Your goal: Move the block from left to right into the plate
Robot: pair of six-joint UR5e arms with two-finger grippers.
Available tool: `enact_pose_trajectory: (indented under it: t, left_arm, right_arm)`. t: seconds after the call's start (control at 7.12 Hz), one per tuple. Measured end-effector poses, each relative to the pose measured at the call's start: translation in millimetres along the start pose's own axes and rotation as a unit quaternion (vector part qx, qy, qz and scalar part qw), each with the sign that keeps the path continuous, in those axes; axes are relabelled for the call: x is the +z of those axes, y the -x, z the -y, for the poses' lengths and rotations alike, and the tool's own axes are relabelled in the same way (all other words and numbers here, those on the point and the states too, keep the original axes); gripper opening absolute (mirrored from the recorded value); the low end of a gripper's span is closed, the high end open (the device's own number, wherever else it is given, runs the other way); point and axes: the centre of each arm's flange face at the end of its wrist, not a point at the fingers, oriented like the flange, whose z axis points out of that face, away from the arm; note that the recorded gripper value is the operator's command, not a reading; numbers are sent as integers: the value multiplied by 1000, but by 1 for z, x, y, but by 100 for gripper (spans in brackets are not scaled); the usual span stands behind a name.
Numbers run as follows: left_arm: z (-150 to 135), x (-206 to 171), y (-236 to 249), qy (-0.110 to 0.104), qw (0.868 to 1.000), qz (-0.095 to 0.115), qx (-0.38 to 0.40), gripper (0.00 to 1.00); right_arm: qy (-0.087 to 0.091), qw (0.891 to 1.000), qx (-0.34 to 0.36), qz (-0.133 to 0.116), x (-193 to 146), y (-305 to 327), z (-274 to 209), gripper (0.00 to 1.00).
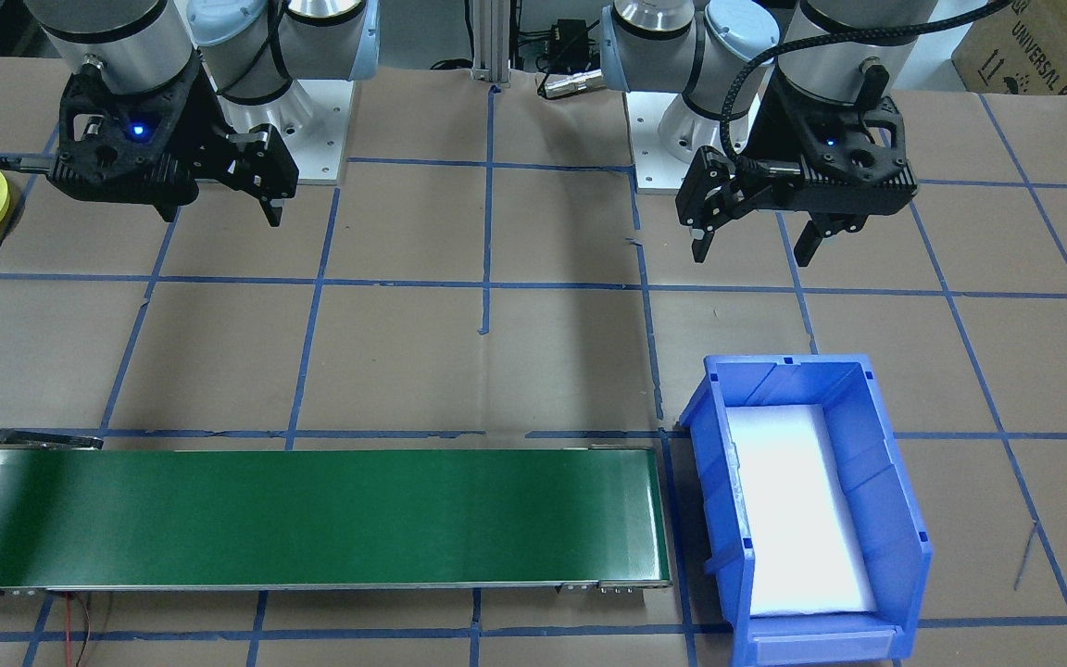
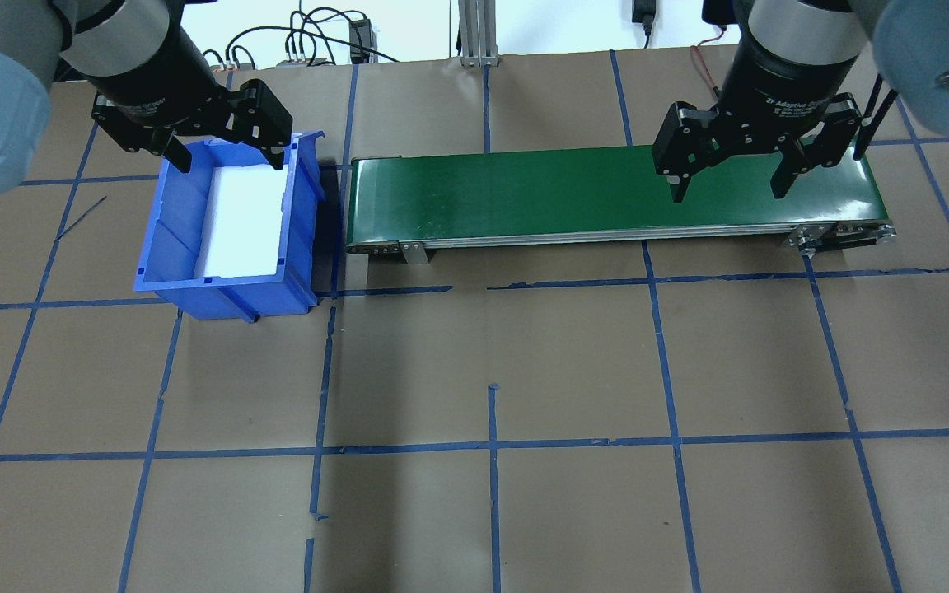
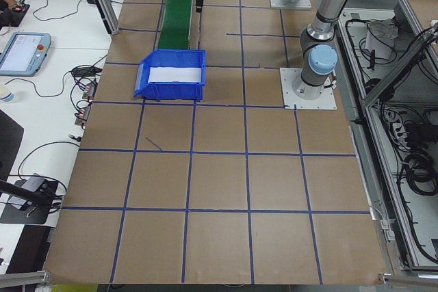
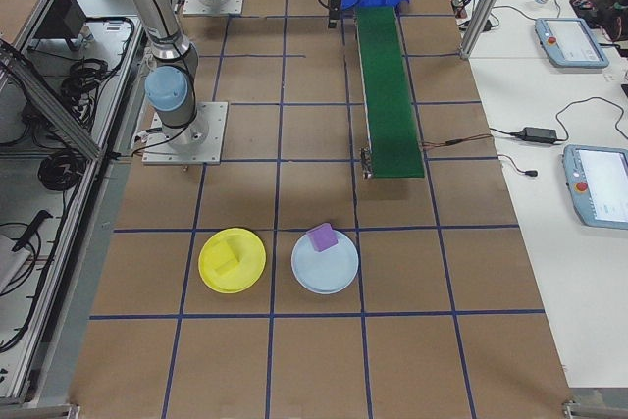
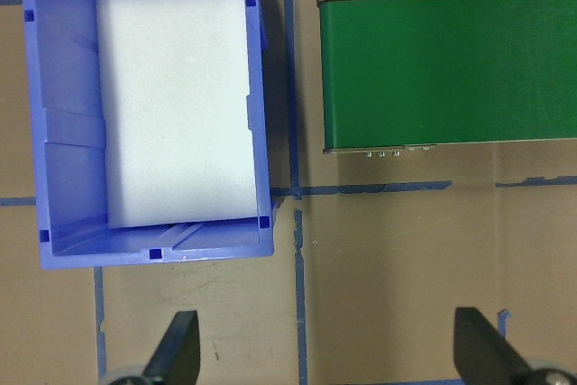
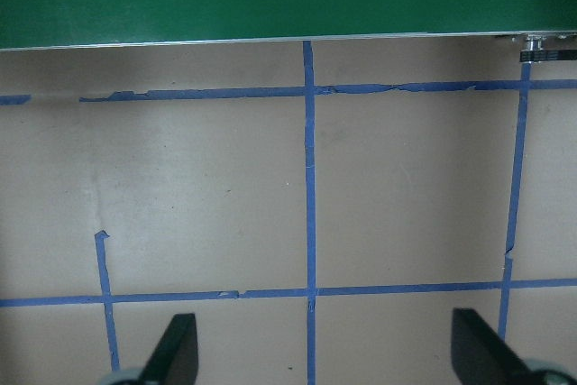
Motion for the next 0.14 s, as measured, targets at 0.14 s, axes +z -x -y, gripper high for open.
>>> enact_pose_trajectory:
  t: [0.14]
  left_arm:
    - [0,0,0,0,1000,0,0,100]
  right_arm:
    - [0,1000,1,1,0,0,0,100]
